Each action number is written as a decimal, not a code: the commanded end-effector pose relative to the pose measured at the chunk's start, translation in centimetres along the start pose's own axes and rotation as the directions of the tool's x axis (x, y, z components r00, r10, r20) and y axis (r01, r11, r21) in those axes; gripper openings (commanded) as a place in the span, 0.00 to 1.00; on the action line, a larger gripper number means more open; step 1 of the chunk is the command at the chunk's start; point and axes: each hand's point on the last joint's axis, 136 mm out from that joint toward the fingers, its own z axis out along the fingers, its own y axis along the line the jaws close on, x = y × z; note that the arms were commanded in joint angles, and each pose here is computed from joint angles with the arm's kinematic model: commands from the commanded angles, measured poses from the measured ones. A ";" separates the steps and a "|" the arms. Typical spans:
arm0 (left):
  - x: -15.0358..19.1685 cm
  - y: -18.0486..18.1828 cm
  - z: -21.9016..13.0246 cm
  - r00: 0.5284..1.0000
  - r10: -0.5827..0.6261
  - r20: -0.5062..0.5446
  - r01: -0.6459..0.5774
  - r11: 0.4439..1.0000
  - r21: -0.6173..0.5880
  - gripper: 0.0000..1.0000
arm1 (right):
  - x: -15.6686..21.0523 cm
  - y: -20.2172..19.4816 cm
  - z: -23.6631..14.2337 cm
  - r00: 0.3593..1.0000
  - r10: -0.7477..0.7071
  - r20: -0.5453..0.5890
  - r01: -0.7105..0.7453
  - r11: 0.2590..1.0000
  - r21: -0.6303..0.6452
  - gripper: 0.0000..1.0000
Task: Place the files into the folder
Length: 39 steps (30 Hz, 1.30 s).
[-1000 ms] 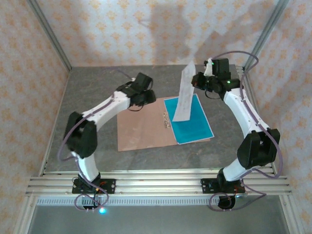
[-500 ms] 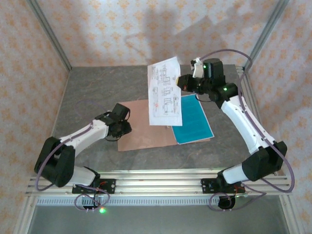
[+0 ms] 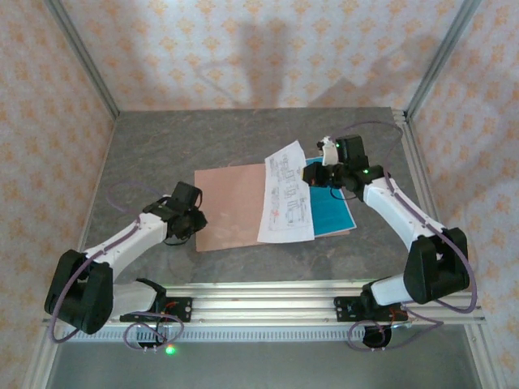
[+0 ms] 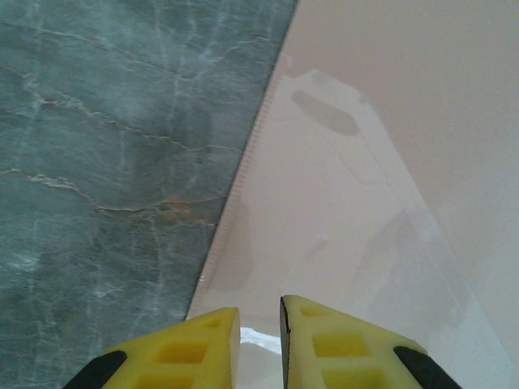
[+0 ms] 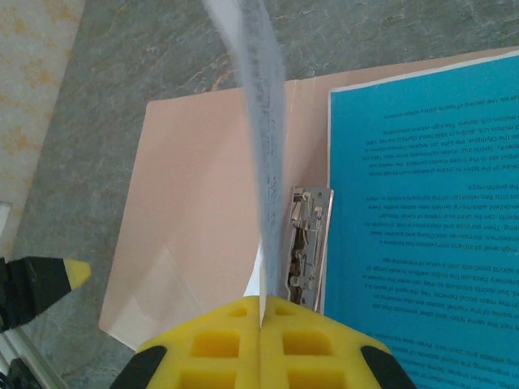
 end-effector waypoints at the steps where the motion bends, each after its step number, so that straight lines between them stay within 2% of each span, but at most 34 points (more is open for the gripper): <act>1: 0.1 1.3 0.6 1.000 -0.011 -0.003 0.011 0.999 -0.045 0.20 | -1.5 1.1 -1.4 0.992 -0.098 0.085 0.100 0.995 -0.019 0.00; 9: 0.4 1.9 1.5 1.000 -0.017 -0.008 0.017 0.998 -0.063 0.19 | -1.7 1.5 -1.7 0.988 -0.106 0.111 0.109 0.994 -0.024 0.00; 22: -0.1 3.8 0.3 0.998 -0.032 0.053 0.038 0.993 -0.114 0.07 | -1.5 3.2 0.6 0.990 -0.082 0.118 0.091 0.993 -0.077 0.00; 28: 0.6 4.6 0.7 0.998 -0.046 0.032 0.050 0.990 -0.131 0.03 | -1.5 3.8 1.3 0.993 -0.060 0.106 0.073 0.989 -0.128 0.00; 39: 2.0 4.3 2.7 0.997 -0.063 -0.039 0.058 0.991 -0.117 0.00 | 0.1 4.2 4.5 1.000 -0.009 0.007 0.011 0.966 -0.258 0.00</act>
